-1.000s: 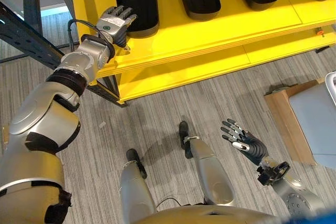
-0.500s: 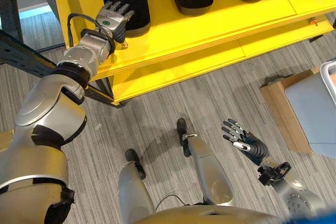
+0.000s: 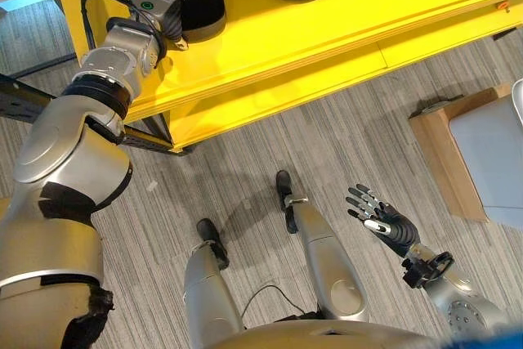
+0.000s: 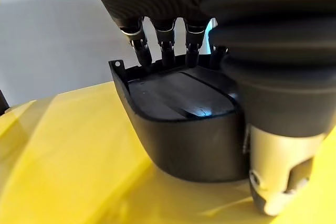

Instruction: Move parts from the plastic box to the shelf.

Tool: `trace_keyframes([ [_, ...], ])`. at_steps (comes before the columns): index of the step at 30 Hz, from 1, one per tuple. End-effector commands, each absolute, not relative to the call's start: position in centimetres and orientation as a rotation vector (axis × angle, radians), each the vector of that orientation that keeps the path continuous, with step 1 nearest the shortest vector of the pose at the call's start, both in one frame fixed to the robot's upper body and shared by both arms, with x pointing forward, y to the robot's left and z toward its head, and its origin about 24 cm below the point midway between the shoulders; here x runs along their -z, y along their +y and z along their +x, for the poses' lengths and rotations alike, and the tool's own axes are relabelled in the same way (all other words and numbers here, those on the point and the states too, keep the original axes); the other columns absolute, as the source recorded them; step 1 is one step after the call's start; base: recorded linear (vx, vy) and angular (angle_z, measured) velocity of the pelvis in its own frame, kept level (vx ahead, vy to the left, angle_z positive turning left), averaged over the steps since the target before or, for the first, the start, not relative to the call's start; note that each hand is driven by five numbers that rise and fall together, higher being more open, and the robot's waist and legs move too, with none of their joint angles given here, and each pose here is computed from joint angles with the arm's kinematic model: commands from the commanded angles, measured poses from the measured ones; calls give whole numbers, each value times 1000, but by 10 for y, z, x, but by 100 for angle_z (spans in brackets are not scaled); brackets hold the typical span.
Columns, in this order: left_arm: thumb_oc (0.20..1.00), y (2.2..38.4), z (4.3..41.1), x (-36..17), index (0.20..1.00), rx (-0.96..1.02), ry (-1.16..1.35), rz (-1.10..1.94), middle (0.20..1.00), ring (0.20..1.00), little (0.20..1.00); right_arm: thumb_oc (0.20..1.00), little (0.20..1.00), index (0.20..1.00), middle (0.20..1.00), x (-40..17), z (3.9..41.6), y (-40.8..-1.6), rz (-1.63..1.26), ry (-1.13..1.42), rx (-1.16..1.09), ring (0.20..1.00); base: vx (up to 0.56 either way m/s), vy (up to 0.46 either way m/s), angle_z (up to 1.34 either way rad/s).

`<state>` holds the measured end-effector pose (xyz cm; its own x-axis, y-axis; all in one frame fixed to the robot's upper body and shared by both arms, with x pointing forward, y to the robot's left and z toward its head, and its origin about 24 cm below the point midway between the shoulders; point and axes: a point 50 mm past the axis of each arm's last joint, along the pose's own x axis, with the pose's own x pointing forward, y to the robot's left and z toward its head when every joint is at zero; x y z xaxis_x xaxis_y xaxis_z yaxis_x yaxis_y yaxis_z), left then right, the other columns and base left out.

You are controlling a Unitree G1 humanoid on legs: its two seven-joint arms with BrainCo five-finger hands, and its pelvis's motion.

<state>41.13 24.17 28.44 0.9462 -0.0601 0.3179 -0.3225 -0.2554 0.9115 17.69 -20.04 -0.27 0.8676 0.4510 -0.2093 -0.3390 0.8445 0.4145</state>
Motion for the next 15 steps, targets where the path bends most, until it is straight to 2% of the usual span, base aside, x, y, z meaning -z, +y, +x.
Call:
trace_keyframes([
  [1,1000,267,403,-301,1000,-341,-235,1669,1000,1000,1000,1000,1000,1000,1000,-5,179,-208,407,266,-421,1000,19,-4,-9],
  [6,1000,274,403,-302,1000,-365,-190,1464,1000,1000,1000,1000,1000,1000,1000,1,172,-211,422,302,-408,1000,12,-6,-5],
  [15,1000,287,401,-304,1000,-454,-134,1280,1000,1000,1000,1000,1000,1000,1000,10,163,-211,434,359,-406,1000,2,-7,-1],
])
